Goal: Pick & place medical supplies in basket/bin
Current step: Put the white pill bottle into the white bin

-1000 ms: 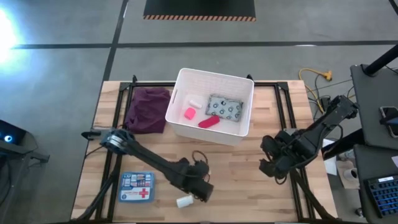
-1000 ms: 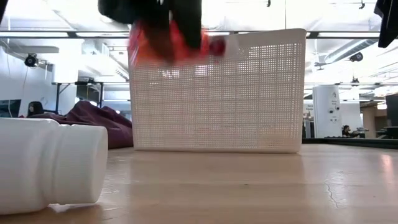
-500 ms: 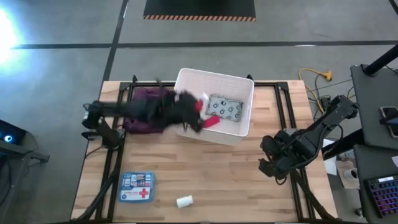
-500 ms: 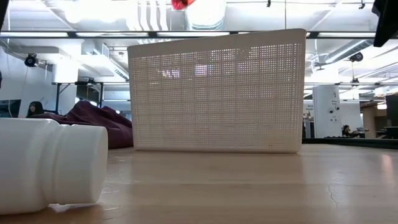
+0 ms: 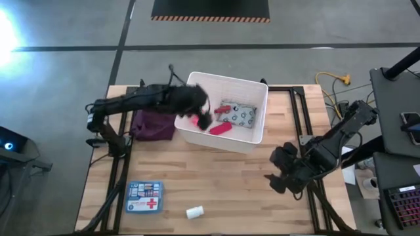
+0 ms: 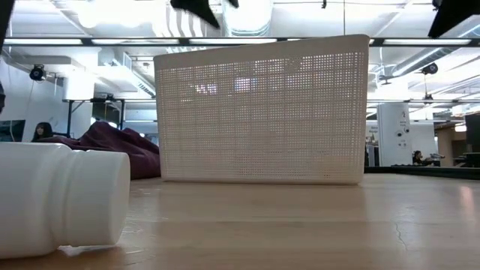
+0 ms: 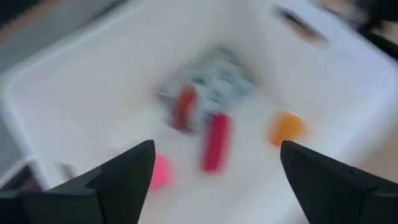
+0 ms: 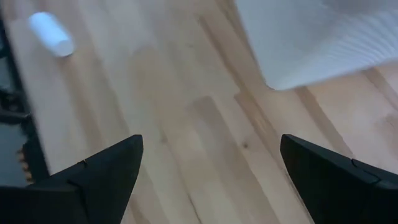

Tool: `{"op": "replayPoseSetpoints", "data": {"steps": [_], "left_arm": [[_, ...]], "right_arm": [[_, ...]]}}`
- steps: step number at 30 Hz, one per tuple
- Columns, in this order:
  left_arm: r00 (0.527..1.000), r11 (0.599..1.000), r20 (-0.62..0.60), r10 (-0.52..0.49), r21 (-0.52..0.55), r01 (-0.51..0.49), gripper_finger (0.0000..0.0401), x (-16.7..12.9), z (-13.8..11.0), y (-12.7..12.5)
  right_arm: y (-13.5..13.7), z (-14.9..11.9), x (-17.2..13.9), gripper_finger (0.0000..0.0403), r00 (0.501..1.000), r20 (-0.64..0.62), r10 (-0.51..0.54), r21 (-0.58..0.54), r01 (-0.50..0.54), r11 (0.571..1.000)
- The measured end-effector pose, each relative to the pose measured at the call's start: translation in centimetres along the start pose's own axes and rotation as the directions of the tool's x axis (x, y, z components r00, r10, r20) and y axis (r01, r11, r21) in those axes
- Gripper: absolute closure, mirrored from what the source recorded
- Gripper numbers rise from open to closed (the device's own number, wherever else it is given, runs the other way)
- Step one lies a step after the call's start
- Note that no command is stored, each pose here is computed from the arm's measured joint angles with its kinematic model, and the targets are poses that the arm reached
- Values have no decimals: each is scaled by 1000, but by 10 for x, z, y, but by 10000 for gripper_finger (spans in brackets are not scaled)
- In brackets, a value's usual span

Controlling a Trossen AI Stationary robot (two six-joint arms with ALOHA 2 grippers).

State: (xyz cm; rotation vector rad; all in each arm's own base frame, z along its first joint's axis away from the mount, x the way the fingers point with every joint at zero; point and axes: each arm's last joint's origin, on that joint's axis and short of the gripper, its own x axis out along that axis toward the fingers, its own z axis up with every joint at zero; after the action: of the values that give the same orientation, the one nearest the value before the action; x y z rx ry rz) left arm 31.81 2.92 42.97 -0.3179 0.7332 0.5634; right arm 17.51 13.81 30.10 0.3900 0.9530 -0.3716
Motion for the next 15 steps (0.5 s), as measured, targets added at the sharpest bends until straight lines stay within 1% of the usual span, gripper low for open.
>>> {"op": "replayPoseSetpoints", "data": {"steps": [3,5,7,9,11,13,15], "left_arm": [[991,985,-32,-127,116,130,71,-30,-26,-36],[981,958,-71,-182,212,194,77,-45,-50,-63],[969,931,-114,-220,272,243,85,-54,-77,-88],[958,926,-156,-240,259,274,93,-59,-104,-107],[949,938,-192,-250,197,286,100,-62,-130,-121],[938,939,-212,-275,150,309,105,-59,-156,-136],[923,930,-228,-309,130,343,109,-52,-186,-150]], "right_arm": [[6,0,2,33,999,15,34,-68,-33,997],[11,0,5,33,998,24,51,-113,-48,992],[15,0,8,33,998,26,57,-149,-53,987],[21,-1,13,33,998,23,67,-180,-61,982],[26,-2,19,33,997,2,74,-211,-72,975],[31,-4,25,33,997,-19,79,-230,-82,970],[34,-7,31,33,998,-31,61,-249,-67,966]]}}
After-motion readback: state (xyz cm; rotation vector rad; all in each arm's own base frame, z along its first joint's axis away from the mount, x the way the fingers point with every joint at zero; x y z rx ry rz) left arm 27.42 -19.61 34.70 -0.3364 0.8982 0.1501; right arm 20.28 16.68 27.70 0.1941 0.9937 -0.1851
